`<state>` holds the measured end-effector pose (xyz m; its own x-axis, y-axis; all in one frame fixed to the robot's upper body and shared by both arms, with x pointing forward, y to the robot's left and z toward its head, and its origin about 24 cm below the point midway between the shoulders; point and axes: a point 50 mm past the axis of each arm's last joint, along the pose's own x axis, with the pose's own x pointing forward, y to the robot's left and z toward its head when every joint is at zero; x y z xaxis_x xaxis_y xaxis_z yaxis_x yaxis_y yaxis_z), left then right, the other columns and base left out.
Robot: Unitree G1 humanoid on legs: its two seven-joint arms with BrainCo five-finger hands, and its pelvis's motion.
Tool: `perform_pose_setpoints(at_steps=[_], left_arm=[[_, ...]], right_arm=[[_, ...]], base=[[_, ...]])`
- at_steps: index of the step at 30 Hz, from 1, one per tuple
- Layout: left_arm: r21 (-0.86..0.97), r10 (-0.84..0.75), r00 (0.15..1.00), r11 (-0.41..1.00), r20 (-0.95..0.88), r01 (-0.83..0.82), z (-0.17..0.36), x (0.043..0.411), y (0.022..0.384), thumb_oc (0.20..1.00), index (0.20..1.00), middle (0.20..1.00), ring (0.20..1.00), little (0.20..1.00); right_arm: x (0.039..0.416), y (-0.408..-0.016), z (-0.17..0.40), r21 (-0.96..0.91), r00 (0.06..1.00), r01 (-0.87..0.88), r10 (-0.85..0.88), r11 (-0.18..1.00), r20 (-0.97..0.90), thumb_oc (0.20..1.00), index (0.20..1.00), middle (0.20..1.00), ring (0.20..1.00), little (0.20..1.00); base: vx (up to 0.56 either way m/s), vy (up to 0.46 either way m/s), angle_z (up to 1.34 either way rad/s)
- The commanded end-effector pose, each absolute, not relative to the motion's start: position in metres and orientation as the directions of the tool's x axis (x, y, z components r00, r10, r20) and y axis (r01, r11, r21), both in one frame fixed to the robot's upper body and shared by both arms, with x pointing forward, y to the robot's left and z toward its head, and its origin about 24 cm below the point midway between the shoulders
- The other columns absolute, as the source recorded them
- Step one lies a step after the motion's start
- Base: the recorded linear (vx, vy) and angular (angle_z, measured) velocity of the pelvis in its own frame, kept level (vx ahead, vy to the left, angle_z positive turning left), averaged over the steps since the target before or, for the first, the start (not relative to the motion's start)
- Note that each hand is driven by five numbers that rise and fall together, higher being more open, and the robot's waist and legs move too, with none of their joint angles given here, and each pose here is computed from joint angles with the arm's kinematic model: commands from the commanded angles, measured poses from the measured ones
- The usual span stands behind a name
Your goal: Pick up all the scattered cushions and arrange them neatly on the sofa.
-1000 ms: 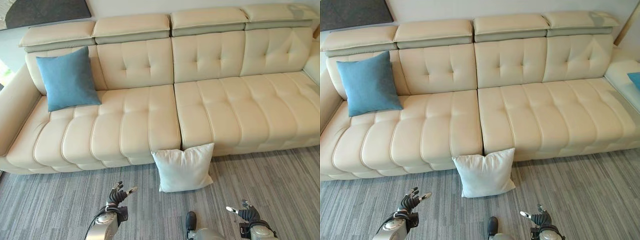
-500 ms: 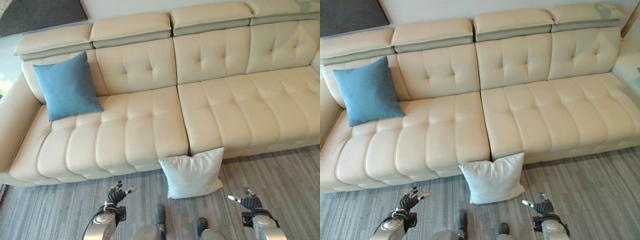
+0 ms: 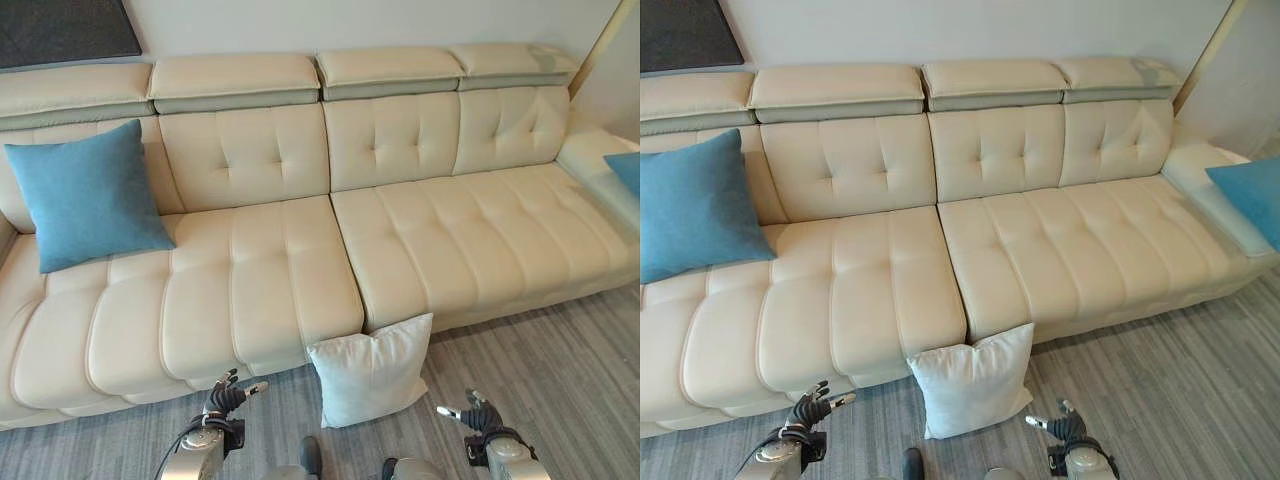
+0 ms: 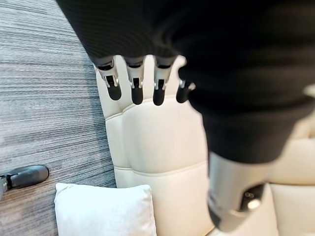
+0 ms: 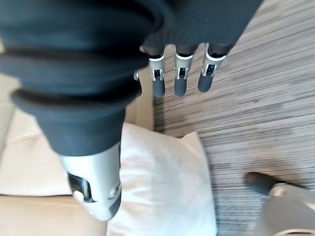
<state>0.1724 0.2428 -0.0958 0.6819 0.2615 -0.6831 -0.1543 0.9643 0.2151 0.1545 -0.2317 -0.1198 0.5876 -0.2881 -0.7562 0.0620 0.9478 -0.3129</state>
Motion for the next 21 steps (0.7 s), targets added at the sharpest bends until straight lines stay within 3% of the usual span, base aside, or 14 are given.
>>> perform_pose_setpoints(at_steps=[1,11,21], left_arm=[[0.236,0.241,0.717,0.966,-0.654,-0.108,-0.093,0.179,0.235,1.0,1.0,1.0,1.0,1.0],[0.254,0.255,0.705,0.961,-0.662,-0.11,-0.097,0.181,0.235,1.0,1.0,1.0,1.0,1.0],[0.167,0.222,0.686,0.975,-0.693,-0.147,-0.106,0.191,0.207,1.0,1.0,1.0,1.0,1.0]], right_arm=[[0.17,-0.25,-0.106,-0.379,0.629,0.1,-0.354,0.92,-0.693,1.0,1.0,1.0,1.0,1.0],[0.146,-0.254,-0.119,-0.376,0.556,0.117,-0.375,0.919,-0.742,1.0,1.0,1.0,1.0,1.0],[0.163,-0.276,-0.105,-0.458,0.58,0.135,-0.445,0.878,-0.682,1.0,1.0,1.0,1.0,1.0]], base=[[0.1,-0.144,-0.33],[0.17,-0.259,-0.15],[0.1,-0.275,0.17]])
